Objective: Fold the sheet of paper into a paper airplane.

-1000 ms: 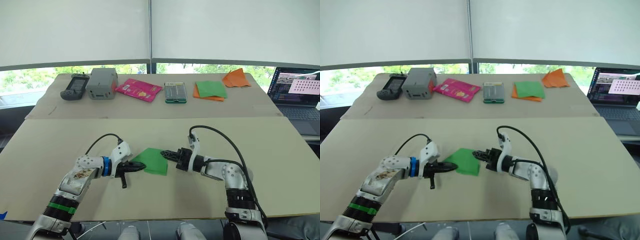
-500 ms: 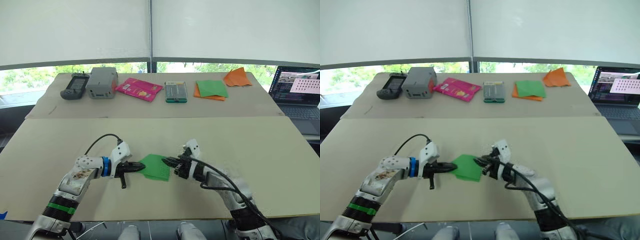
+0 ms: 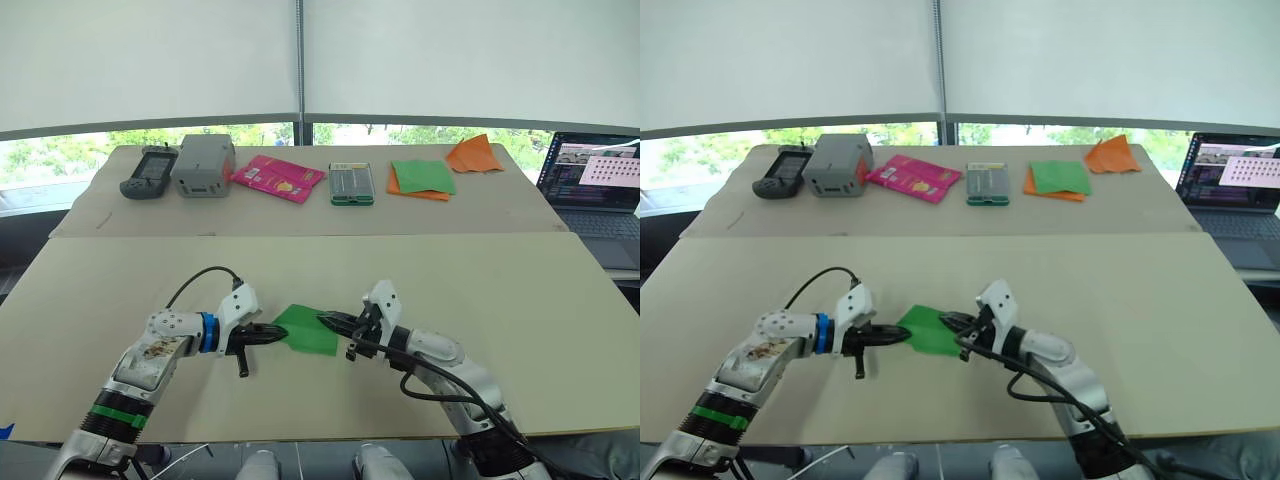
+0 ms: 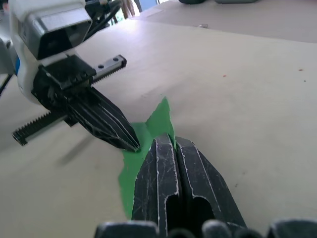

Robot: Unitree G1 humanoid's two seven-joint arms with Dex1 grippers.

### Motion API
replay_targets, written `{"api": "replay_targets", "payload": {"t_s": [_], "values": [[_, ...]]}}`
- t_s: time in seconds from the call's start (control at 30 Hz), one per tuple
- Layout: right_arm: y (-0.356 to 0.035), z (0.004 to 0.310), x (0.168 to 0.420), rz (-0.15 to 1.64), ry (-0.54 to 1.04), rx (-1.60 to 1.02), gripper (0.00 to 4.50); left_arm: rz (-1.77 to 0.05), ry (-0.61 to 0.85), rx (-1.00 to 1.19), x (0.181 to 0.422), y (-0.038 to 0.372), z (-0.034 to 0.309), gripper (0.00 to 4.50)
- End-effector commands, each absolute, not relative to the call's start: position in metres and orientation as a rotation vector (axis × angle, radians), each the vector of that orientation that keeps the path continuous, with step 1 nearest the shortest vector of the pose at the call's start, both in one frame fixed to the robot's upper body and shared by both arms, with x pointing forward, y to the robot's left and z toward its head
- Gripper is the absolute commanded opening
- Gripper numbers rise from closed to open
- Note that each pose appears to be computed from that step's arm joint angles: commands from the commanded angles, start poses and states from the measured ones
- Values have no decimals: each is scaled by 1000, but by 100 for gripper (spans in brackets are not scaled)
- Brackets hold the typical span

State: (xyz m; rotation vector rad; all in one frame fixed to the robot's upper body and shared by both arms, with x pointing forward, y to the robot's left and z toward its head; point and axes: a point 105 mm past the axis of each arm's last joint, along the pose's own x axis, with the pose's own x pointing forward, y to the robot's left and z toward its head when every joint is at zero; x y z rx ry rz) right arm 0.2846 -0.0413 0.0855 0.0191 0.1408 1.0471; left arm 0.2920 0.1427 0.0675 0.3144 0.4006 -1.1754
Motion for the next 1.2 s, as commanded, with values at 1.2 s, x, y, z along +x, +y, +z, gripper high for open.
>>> {"api": "replay_targets", "payload": {"t_s": [1.2], "values": [[-22, 47, 247, 1274, 50, -588, 4, -1197, 381, 209, 286, 174, 118, 0]]}}
